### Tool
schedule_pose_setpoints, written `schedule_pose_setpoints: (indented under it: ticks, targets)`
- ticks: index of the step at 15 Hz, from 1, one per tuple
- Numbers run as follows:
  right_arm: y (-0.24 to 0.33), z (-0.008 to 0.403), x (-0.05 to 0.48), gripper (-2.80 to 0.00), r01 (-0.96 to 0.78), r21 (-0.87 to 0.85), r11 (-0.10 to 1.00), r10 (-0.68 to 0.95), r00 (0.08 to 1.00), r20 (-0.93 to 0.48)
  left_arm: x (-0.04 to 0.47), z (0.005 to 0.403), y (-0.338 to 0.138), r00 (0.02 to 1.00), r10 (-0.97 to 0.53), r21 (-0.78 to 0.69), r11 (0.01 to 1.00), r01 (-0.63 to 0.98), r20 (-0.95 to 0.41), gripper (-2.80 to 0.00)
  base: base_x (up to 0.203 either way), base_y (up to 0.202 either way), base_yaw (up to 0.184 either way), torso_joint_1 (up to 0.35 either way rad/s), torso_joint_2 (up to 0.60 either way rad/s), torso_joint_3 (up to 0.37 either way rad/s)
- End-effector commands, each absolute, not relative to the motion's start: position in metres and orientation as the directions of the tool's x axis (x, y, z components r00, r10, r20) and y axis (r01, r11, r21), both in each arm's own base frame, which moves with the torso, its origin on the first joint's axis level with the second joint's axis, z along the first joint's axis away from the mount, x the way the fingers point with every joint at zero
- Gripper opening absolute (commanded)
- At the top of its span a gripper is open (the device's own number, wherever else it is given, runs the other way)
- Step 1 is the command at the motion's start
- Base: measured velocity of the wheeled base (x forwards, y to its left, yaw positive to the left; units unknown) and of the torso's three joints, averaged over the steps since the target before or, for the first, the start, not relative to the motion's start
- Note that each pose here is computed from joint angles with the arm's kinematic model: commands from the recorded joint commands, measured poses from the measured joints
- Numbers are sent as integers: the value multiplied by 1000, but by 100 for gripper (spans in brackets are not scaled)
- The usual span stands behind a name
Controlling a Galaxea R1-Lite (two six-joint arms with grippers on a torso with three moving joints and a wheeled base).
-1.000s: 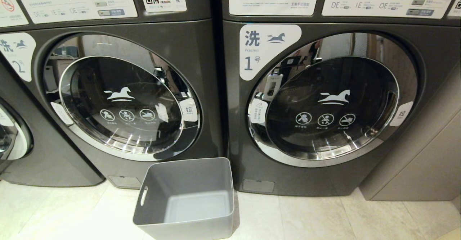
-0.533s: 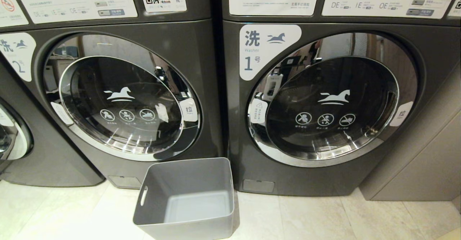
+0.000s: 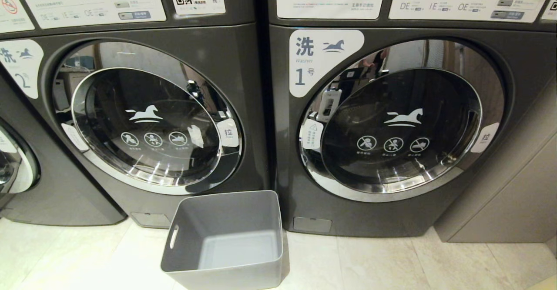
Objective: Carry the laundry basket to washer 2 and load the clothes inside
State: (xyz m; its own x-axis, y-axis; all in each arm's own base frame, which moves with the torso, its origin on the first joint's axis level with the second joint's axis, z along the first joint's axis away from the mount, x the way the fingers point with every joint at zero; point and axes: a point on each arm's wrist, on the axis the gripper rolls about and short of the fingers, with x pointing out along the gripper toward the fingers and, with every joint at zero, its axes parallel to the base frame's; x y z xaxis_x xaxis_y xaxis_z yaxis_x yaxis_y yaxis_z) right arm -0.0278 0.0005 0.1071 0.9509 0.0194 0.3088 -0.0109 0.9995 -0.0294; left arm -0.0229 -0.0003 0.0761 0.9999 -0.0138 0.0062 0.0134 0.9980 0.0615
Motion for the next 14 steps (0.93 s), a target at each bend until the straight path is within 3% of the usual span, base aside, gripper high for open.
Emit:
schedule_pose_setpoints:
  ticks: [1,14]
  targets:
    - [1,96,-24,-280,-14,-30,999,21,962,271,-23,76,0,1000,-14,61,998,13,6,-280,0,0,0,0,0,0]
    - [0,96,-24,-280,-10,-14,1000,14,962,271,-23,75,0,1000,-12,63,998,12,0,-280,0,0,0,0,0,0]
